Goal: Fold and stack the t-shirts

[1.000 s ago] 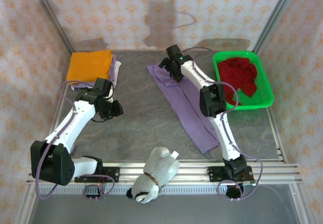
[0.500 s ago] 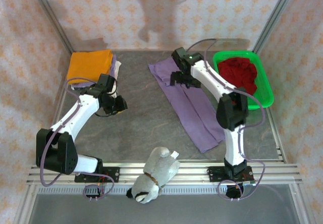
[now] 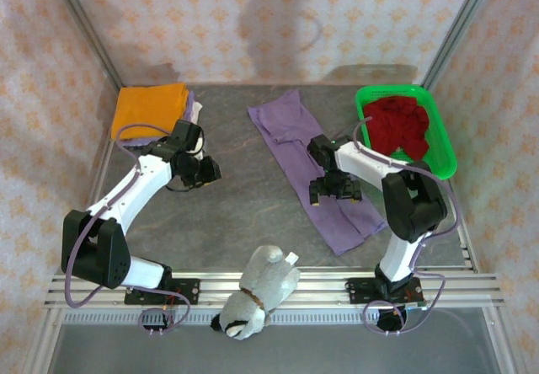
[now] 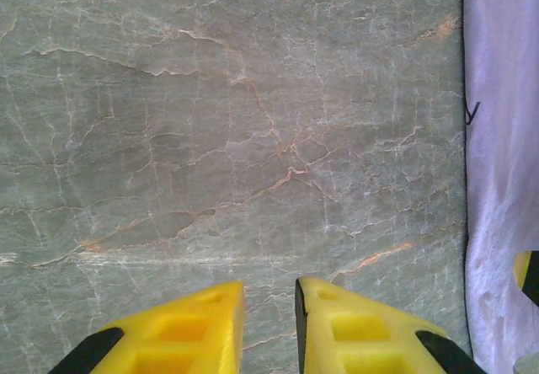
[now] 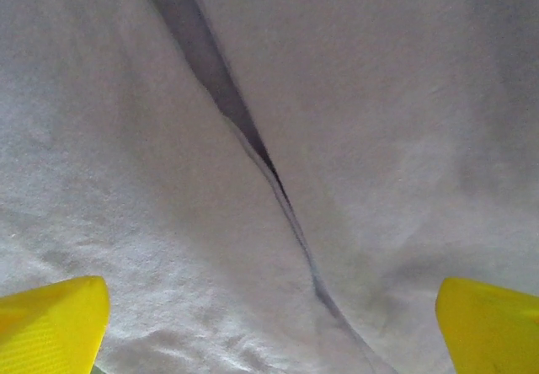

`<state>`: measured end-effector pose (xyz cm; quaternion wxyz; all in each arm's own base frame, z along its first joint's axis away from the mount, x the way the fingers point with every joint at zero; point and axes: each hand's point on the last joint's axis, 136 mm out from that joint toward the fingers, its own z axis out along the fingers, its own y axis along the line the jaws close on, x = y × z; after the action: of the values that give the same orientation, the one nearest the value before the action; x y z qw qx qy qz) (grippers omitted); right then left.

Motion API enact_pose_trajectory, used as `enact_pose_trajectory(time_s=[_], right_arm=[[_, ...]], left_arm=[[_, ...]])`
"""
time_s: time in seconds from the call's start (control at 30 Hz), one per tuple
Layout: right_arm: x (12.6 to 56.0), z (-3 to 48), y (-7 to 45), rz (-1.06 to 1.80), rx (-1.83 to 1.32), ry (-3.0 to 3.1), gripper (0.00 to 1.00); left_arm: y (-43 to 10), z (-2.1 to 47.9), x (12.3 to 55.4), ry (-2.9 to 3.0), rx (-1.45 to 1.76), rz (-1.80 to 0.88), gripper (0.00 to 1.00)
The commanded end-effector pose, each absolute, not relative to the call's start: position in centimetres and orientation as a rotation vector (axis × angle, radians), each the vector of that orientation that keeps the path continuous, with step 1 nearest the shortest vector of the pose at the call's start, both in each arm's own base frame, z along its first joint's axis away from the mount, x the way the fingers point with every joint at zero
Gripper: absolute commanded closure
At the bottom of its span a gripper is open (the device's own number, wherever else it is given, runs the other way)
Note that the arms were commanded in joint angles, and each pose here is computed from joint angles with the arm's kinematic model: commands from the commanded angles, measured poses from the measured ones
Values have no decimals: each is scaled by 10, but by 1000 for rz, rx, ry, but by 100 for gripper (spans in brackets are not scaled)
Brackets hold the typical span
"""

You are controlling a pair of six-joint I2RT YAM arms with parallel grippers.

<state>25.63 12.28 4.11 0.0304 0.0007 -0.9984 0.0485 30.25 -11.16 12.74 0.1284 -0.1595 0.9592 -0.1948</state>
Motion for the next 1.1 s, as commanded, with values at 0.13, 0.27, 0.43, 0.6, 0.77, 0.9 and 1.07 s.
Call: enact_pose_trajectory(time_s=[0.13, 0.27, 0.43, 0.6, 0.77, 0.9, 1.07], right_arm=[[261, 16, 137, 32, -133, -3096, 1], [258, 4, 138, 88, -165, -3066, 0], [259, -3, 159, 91, -218, -3040, 0], [268, -7, 201, 58, -287, -3036, 0], [275, -8, 256, 29, -262, -3045, 1], [285, -2, 291, -6, -272, -3081, 0], [298, 32, 319, -198, -325, -3142, 1]], left_arm=[[-107, 127, 299, 2779, -482, -531, 75], [-106, 127, 297, 2780, -482, -528, 75], [-105, 124, 295, 2785, -471, -520, 75], [-103, 121, 292, 2803, -466, -495, 74], [-106, 118, 290, 2826, -438, -513, 74], [-108, 114, 285, 2841, -427, -529, 73], [-110, 111, 277, 2853, -418, -548, 73]])
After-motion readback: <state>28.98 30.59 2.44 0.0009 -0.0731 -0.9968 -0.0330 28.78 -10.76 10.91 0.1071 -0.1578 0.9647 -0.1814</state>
